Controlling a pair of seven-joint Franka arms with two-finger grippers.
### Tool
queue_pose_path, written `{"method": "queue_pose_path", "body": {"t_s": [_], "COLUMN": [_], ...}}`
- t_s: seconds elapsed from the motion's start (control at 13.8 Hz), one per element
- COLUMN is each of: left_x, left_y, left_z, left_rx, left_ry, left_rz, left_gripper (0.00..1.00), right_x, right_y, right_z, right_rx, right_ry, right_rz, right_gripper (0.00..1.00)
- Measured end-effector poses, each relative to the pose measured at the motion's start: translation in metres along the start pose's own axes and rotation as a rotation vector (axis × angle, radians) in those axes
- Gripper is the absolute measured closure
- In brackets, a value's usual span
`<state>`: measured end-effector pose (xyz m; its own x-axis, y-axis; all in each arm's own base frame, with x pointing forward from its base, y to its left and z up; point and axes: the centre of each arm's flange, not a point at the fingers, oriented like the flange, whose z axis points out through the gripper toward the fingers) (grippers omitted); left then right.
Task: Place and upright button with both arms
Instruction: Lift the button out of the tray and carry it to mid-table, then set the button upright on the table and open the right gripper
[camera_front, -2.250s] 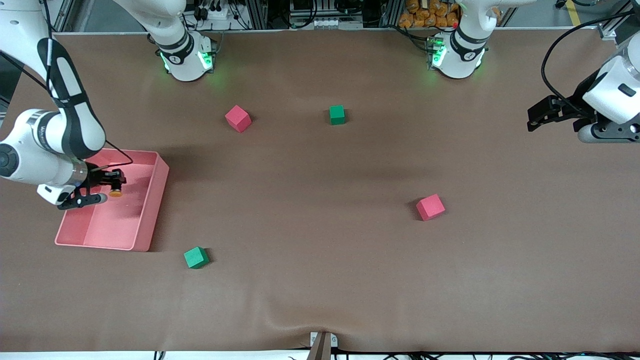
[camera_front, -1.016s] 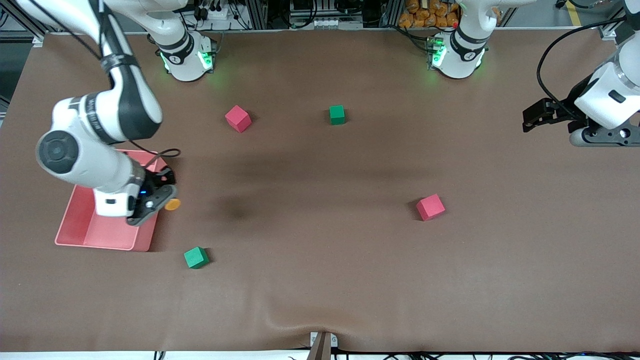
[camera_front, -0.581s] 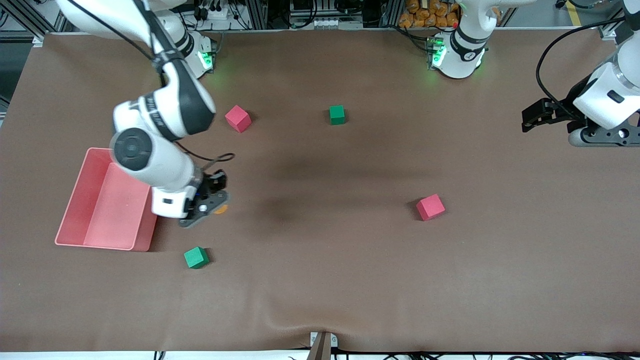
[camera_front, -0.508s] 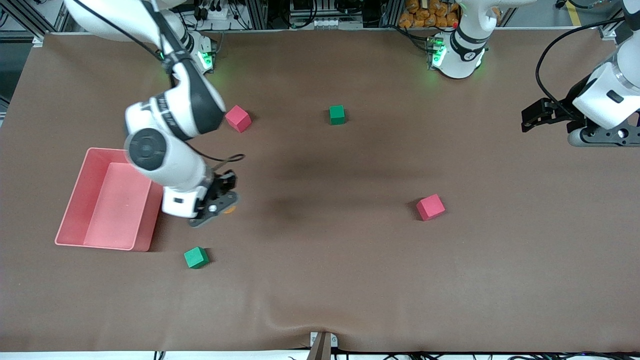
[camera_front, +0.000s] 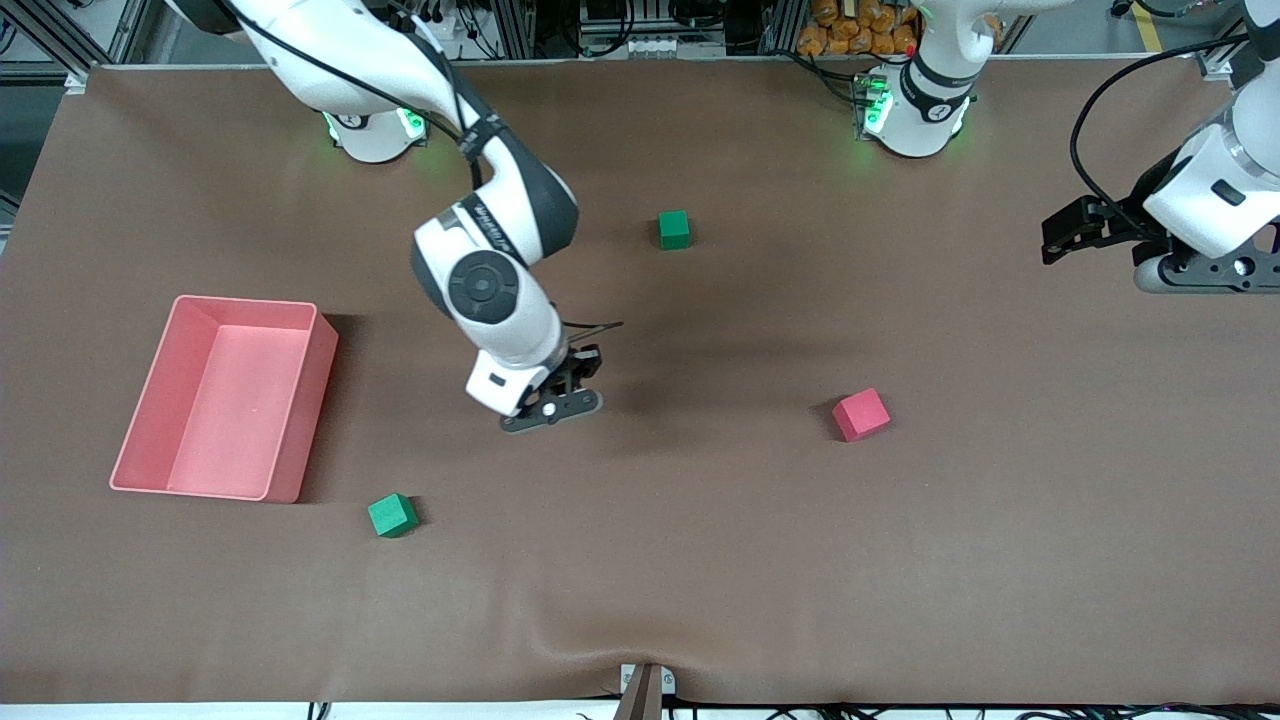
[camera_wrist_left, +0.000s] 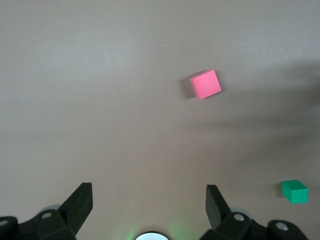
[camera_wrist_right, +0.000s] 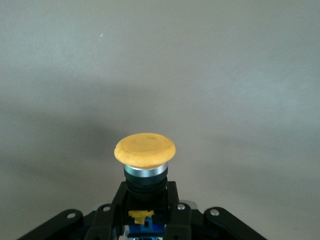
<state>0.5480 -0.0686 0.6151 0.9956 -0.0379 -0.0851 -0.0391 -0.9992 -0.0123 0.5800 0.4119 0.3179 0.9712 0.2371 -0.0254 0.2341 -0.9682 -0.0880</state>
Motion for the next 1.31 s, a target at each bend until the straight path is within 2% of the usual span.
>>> {"method": "queue_pose_path", "body": {"t_s": [0.22, 0.44, 0.51, 1.16, 1.31], "left_x": [0.000, 0.000, 0.000, 0.003, 0.004], "left_y": [0.000, 0.001, 0.001, 0.009, 0.010], "left_z": [0.000, 0.000, 0.000, 0.006, 0.007], "left_rx": [0.000, 0.000, 0.000, 0.001, 0.001], "left_ry": [0.000, 0.001, 0.001, -0.012, -0.014], "left_rz": [0.001, 0.001, 0.001, 0.016, 0.019], "left_gripper": [0.00, 0.00, 0.00, 0.00, 0.00], "right_x": [-0.010, -0.014, -0.015, -0.028, -0.028], "right_y": [-0.031, -0.062, -0.068, -0.077, -0.078], "right_z": [0.026, 0.053, 0.062, 0.120, 0.127], "right_rx": [0.003, 0.044, 0.050, 0.023, 0.029], "right_ry": [-0.007, 0.052, 0.058, -0.003, 0.006], "right_rz": [0.073, 0.137, 0.142, 0.139, 0.138], "right_gripper": [0.67, 0.67, 0.67, 0.67, 0.67]}}
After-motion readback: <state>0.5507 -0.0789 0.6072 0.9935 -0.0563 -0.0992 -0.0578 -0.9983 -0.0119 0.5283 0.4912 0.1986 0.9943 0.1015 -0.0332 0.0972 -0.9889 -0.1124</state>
